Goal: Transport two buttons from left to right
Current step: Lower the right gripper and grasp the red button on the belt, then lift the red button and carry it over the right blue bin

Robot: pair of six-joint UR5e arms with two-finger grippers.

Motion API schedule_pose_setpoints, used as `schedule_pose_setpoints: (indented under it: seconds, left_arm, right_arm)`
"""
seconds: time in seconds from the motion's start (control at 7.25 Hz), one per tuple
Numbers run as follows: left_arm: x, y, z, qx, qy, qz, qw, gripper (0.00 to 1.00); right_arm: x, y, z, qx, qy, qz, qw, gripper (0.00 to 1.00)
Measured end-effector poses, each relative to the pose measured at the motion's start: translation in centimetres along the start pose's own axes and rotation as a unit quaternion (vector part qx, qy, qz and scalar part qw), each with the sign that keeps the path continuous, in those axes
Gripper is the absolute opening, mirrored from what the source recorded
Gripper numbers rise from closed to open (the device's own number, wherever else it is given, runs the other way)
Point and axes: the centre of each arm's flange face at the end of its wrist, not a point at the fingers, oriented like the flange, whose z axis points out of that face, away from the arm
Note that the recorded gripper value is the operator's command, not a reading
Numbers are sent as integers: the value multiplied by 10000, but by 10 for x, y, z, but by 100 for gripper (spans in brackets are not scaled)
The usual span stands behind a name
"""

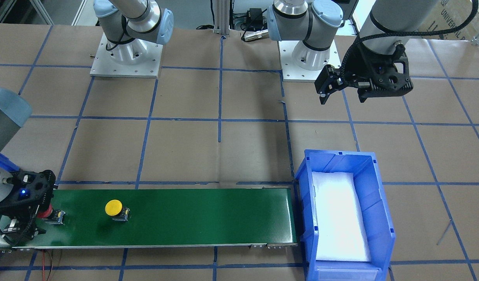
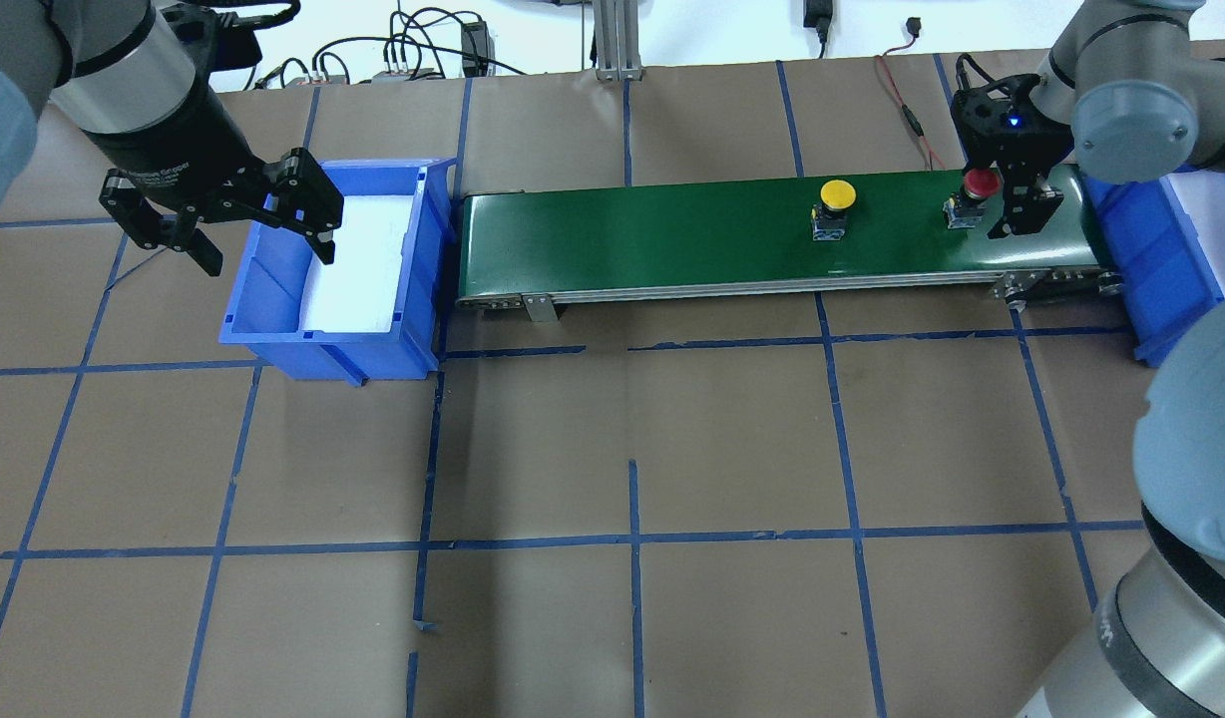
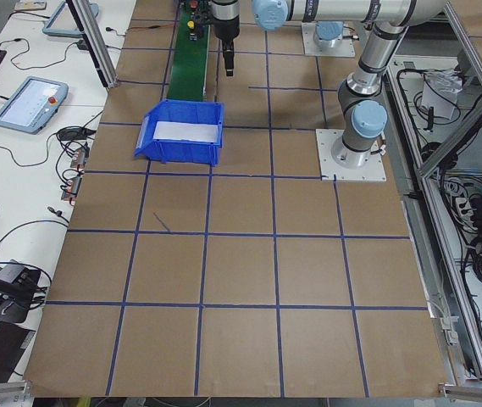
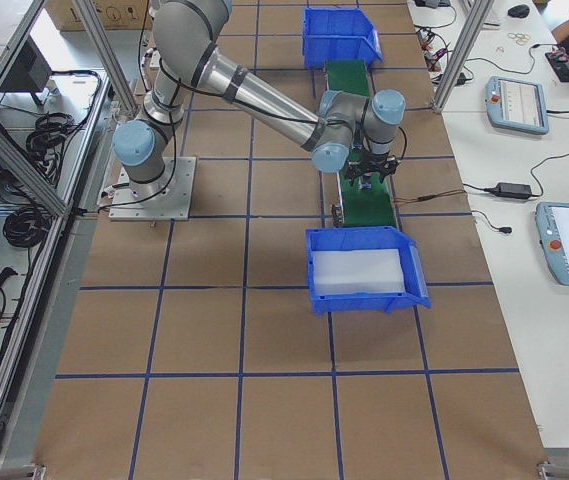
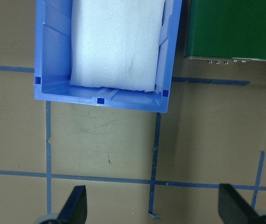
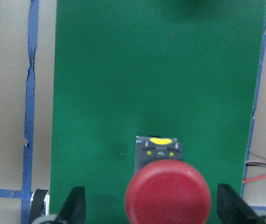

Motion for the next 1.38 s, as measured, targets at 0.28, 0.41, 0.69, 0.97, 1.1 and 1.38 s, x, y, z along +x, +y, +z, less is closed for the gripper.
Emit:
schedule_pose_setpoints:
  seconds: [0.28, 0.41, 0.69, 0.97, 1.1, 1.38]
  left_arm:
    - [0, 0, 0, 0, 0, 1, 10000, 100]
    - [0, 0, 0, 0, 0, -1, 10000, 100]
    - [0, 0, 0, 0, 0, 2, 10000, 100]
    - [0, 0, 0, 0, 0, 3, 10000, 100]
    - [0, 0, 0, 0, 0, 3, 10000, 100]
    - [0, 0, 0, 1, -5, 9, 10000, 100]
  right_arm:
    - [1, 1, 2, 2, -14, -7, 10000, 82]
    - [2, 2, 5, 3, -27, -5, 10000, 38]
    - [4, 3, 3, -20, -17, -4, 10000, 7]
    - [4, 5, -1, -132, -14, -4, 9999, 5]
    - [6, 7, -12, -205, 50, 3, 9998, 5]
    - [14, 12, -69, -404, 343, 42, 9986, 5]
